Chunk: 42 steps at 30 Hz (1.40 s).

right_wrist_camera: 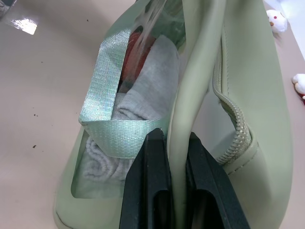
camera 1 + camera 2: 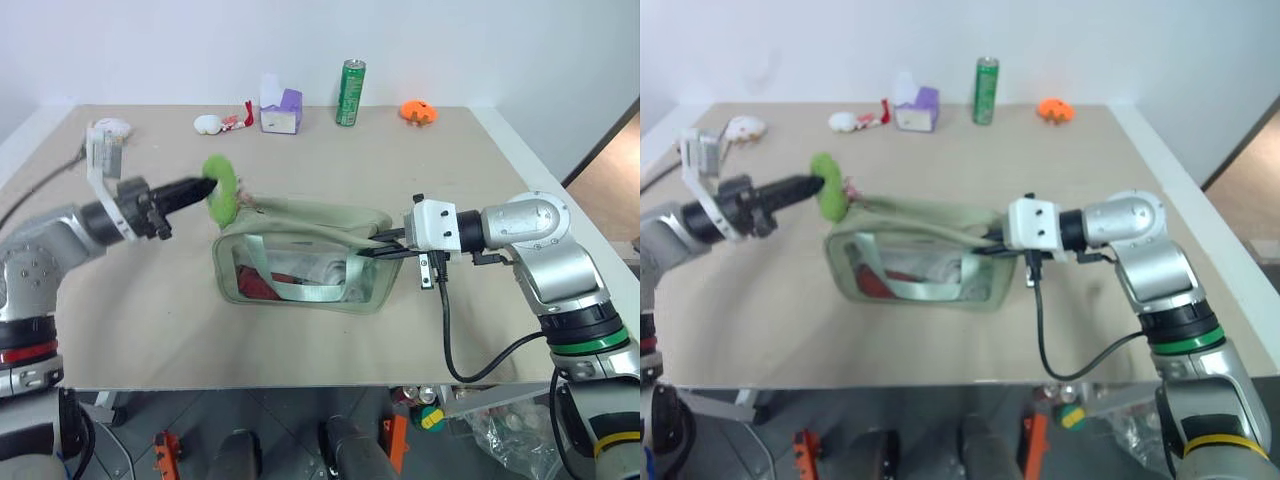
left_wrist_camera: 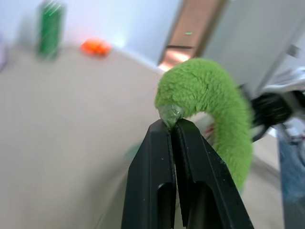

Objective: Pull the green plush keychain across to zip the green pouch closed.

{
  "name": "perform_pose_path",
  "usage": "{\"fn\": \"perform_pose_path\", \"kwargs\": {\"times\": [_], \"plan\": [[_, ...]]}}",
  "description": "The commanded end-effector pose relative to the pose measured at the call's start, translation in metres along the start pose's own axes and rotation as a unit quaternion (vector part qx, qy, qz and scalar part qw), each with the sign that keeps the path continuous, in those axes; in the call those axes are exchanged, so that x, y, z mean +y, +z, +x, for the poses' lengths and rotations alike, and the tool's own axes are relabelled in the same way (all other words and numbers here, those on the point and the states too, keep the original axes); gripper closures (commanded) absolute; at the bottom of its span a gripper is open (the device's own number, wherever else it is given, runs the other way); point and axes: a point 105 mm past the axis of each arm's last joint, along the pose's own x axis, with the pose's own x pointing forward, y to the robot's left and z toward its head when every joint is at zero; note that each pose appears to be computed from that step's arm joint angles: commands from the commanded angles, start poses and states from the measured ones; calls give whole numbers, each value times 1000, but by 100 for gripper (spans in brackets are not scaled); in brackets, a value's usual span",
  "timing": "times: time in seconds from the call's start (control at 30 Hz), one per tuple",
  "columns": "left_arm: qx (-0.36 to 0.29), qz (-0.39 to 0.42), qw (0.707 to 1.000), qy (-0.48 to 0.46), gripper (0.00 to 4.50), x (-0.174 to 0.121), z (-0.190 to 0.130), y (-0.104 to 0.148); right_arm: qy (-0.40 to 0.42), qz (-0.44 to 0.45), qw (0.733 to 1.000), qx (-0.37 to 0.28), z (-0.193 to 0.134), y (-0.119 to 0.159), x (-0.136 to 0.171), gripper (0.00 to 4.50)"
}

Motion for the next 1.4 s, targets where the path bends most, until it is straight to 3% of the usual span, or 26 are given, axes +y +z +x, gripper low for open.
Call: {"fn": "perform_pose_path", "kwargs": {"times": [0.03, 0.27, 0.3, 0.47, 0.5, 0.67, 1.0, 1.1, 1.23, 1.4], "plan": [[24, 53, 997, -48, 447, -22, 22, 6, 6, -14, 1000, -1, 2, 5, -1, 450], [93, 78, 991, -57, 447, -20, 37, -22, 0, -11, 1000, -4, 1, 7, 2, 450], [93, 70, 992, -57, 382, -18, 36, -23, -1, -10, 1000, -4, 1, 7, 2, 450], [78, 59, 994, -47, 221, -10, 34, -16, -4, -6, 1000, 0, -1, 6, 4, 450], [74, 58, 994, -47, 206, -10, 33, -15, -5, -6, 1000, 1, -1, 6, 4, 450], [54, 55, 995, -56, 19, -16, 28, -4, -7, -6, 1000, 1, -1, 7, 3, 450], [28, 35, 999, -12, 9, -12, -13, 16, -8, -10, 1000, -4, 2, 8, 1, 450], [43, 25, 999, 16, 9, -6, -31, 10, -7, -10, 1000, -5, 3, 8, 1, 450], [98, 13, 994, 51, 9, -1, -59, -18, -7, -10, 1000, -5, 3, 6, 1, 450], [125, -1, 991, 51, 9, -3, -63, -41, -5, -11, 1000, -3, 4, 5, 1, 450]]}}
